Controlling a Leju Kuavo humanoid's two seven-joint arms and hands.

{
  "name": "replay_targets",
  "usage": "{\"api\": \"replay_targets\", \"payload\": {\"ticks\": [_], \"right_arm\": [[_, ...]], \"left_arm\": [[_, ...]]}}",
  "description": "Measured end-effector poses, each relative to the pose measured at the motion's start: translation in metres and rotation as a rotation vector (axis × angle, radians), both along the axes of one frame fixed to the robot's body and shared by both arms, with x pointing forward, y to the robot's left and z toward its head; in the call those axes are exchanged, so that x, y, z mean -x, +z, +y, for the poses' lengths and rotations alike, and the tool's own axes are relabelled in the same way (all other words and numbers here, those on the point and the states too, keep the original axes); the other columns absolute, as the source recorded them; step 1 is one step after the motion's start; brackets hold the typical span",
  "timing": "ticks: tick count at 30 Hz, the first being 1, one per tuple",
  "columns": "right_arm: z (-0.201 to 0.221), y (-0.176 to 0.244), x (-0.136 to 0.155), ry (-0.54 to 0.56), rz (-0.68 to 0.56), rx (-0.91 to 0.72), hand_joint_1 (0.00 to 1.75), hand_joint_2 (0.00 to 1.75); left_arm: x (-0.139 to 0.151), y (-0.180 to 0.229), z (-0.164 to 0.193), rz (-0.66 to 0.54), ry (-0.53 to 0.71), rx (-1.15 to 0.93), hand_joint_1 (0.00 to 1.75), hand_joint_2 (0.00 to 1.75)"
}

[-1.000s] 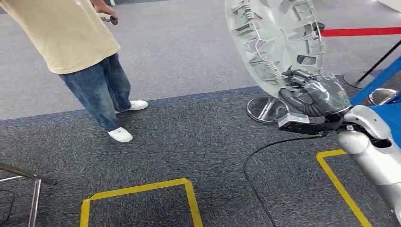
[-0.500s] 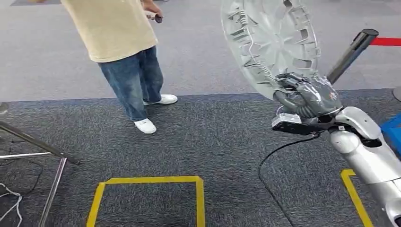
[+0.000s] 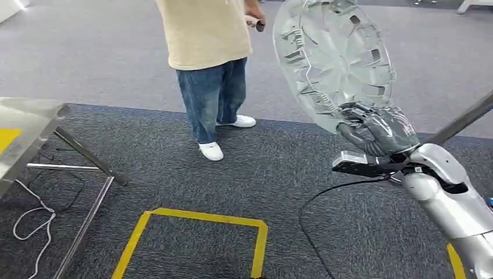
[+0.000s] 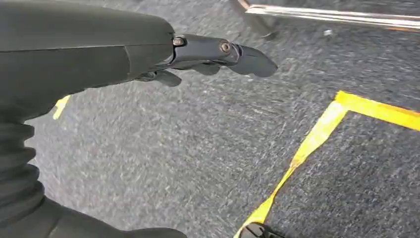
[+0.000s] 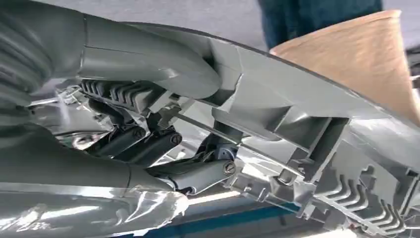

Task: Take the parts from the cabinet and place them on the table.

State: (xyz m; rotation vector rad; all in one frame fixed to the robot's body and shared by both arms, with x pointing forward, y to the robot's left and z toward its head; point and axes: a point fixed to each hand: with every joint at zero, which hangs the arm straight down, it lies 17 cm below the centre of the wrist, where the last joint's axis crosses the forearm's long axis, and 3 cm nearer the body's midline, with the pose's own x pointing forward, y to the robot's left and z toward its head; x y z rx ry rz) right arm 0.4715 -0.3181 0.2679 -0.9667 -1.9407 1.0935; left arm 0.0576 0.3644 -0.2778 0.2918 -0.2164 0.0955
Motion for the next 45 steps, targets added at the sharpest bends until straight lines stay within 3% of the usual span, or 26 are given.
{"api": "replay_targets", "payload": {"ticks": [23,45], "right_arm": [[-0.022,0.025,0.000,-0.035,-0.044,-0.018,1.75,1.75],[-0.066,0.063,-0.015,-0.108,-0.036,0.143,1.75,1.75]], "left_arm": [[-0.008,0.001,-0.006,-0.031,-0.013,-0.007,0.00,1.75],[-0.018,0.001,-0.024,-0.049,-0.047,0.009,0.00,1.75]]}}
